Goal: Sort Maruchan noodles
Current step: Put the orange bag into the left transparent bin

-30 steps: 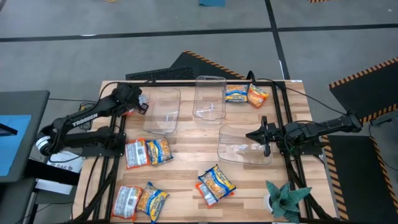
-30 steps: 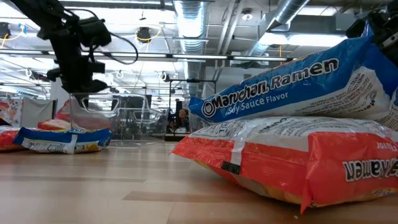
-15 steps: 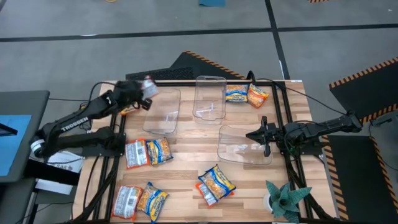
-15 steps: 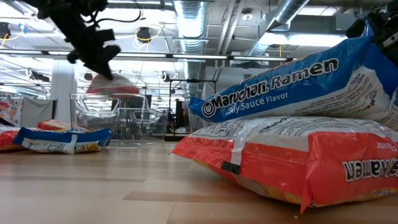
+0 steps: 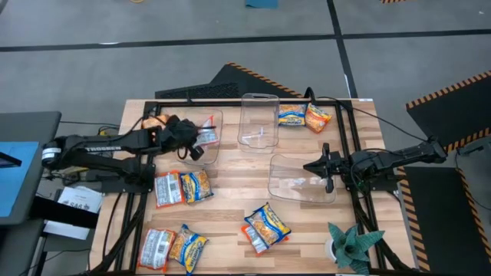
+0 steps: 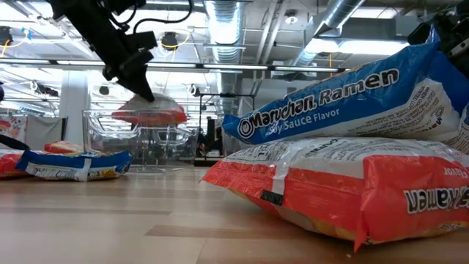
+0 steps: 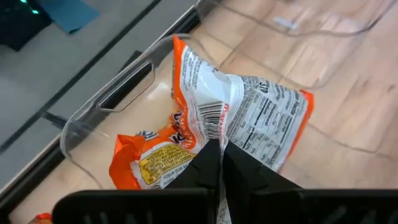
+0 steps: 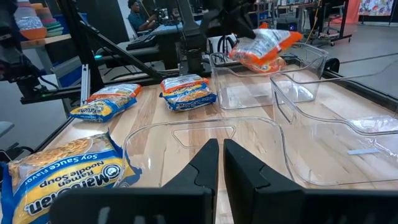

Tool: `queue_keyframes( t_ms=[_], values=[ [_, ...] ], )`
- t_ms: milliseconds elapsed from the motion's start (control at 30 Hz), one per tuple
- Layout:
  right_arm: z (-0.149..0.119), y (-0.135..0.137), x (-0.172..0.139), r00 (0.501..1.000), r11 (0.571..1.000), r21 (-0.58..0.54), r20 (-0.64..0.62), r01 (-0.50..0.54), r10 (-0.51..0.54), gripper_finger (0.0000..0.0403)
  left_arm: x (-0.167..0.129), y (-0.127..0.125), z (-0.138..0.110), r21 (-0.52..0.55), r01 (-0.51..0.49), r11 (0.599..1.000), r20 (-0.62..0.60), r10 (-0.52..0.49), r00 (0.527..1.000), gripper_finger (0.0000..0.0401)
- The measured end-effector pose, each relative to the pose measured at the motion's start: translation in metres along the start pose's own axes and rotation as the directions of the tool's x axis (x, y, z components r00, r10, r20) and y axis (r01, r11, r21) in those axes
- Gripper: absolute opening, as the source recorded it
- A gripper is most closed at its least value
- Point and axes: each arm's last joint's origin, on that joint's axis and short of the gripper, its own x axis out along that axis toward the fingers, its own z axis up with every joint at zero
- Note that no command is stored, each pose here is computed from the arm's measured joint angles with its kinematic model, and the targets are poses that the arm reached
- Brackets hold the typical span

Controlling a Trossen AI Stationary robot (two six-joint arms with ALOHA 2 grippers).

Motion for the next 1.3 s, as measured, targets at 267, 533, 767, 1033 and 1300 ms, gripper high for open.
queue_keyframes(
  t_ms=[267, 533, 767, 1033, 1300],
  values=[
    [0.000, 0.000, 0.000, 1.000, 1.000, 0.000, 0.000, 0.000, 0.000, 0.0049, 0.009, -0.011, -0.010, 0.022, 0.164, 0.986, -0.132, -0.159, 0.978, 0.0000],
    [0.000, 0.000, 0.000, 1.000, 1.000, 0.000, 0.000, 0.000, 0.000, 0.0049, 0.004, -0.014, -0.014, 0.054, 0.182, 0.982, -0.158, -0.171, 0.973, 0.0026],
    [0.000, 0.000, 0.000, 1.000, 1.000, 0.000, 0.000, 0.000, 0.000, 0.0049, 0.001, -0.013, -0.016, 0.076, 0.177, 0.981, -0.180, -0.161, 0.970, 0.0117],
    [0.000, 0.000, 0.000, 1.000, 1.000, 0.000, 0.000, 0.000, 0.000, 0.0049, -0.025, 0.009, 0.020, 0.096, -0.124, 0.988, 0.000, 0.124, 0.992, 0.0186],
    [0.000, 0.000, 0.000, 1.000, 1.000, 0.000, 0.000, 0.000, 0.000, 0.0049, -0.010, 0.057, -0.006, -0.062, -0.335, 0.940, -0.113, 0.327, 0.938, 0.0188]
  ],
)
